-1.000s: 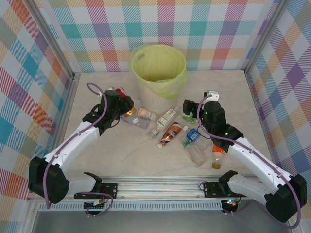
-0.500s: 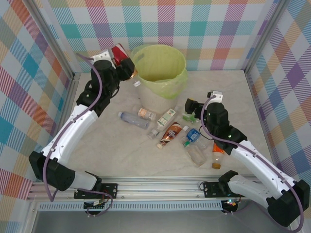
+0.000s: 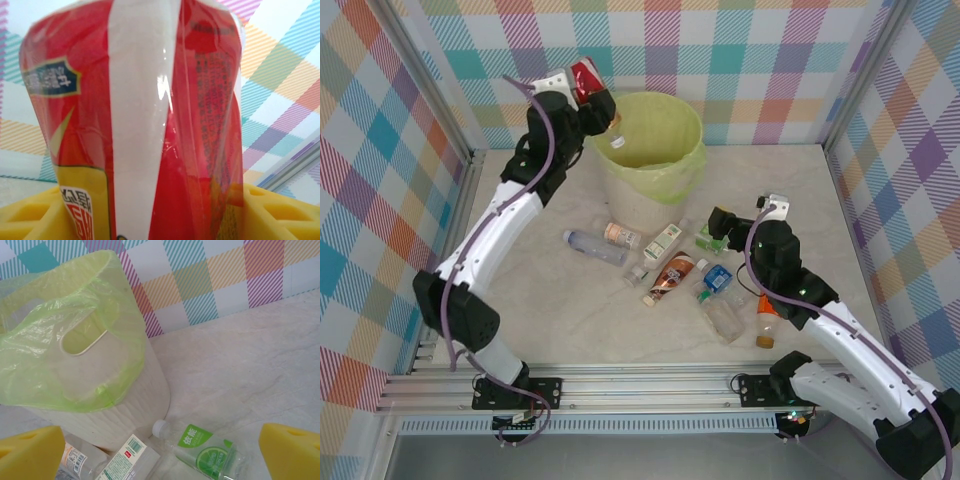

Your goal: Put the plastic bottles in the bin

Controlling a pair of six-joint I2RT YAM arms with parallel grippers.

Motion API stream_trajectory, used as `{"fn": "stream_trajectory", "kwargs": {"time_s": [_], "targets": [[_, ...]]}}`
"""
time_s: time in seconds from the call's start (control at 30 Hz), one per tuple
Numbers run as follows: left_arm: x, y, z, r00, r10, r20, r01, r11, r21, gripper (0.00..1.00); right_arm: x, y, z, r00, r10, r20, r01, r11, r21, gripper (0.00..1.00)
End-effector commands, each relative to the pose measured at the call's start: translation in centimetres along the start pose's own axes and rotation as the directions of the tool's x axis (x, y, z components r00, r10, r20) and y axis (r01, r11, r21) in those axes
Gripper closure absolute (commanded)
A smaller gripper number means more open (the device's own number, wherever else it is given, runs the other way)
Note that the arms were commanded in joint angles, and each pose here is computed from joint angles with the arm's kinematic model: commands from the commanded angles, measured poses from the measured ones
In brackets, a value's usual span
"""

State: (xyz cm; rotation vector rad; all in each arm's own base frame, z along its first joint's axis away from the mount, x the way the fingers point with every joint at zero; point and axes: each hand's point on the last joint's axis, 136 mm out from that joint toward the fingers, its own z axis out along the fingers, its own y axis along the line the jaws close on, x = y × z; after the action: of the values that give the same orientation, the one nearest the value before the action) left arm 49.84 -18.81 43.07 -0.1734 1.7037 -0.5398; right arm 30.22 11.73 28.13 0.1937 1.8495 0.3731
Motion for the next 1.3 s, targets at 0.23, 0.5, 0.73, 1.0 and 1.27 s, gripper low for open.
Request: {"fn": "stream_trajectory", "kwargs": {"time_s": [0.23, 0.5, 0.73, 1.0, 1.27], "targets": [[4.9, 0.8, 4.6, 0.964, 0.125, -0.236, -0.131, 0.991, -0.01, 0.4, 0.4, -0.6, -0.3, 1.0, 0.0, -0.008, 0.001, 1.0, 0.018, 0.0], [8.3, 1.3, 6.2, 0.918, 0.183, -0.351, -0.204, 0.979, -0.023, 0.41, 0.9, -0.7, 0.0, 1.0, -0.001, -0.02, 0.001, 1.0, 0.024, 0.0], [12.2, 0.5, 7.7, 0.859, 0.224, -0.46, -0.246, 0.969, 0.014, 0.39, 1.0, -0.8, 0.1, 1.0, -0.007, -0.025, 0.008, 1.0, 0.029, 0.0], [14.6, 0.6, 8.7, 0.839, 0.228, -0.495, -0.253, 0.967, 0.018, 0.35, 1.2, -0.9, 0.2, 0.999, -0.023, -0.034, 0.024, 0.999, 0.038, 0.0], [13.6, -0.3, 8.0, 0.847, 0.198, -0.493, -0.214, 0.977, 0.026, 0.19, 1.3, -1.1, 0.2, 0.999, -0.026, -0.039, 0.028, 0.999, 0.047, 0.0]]}}
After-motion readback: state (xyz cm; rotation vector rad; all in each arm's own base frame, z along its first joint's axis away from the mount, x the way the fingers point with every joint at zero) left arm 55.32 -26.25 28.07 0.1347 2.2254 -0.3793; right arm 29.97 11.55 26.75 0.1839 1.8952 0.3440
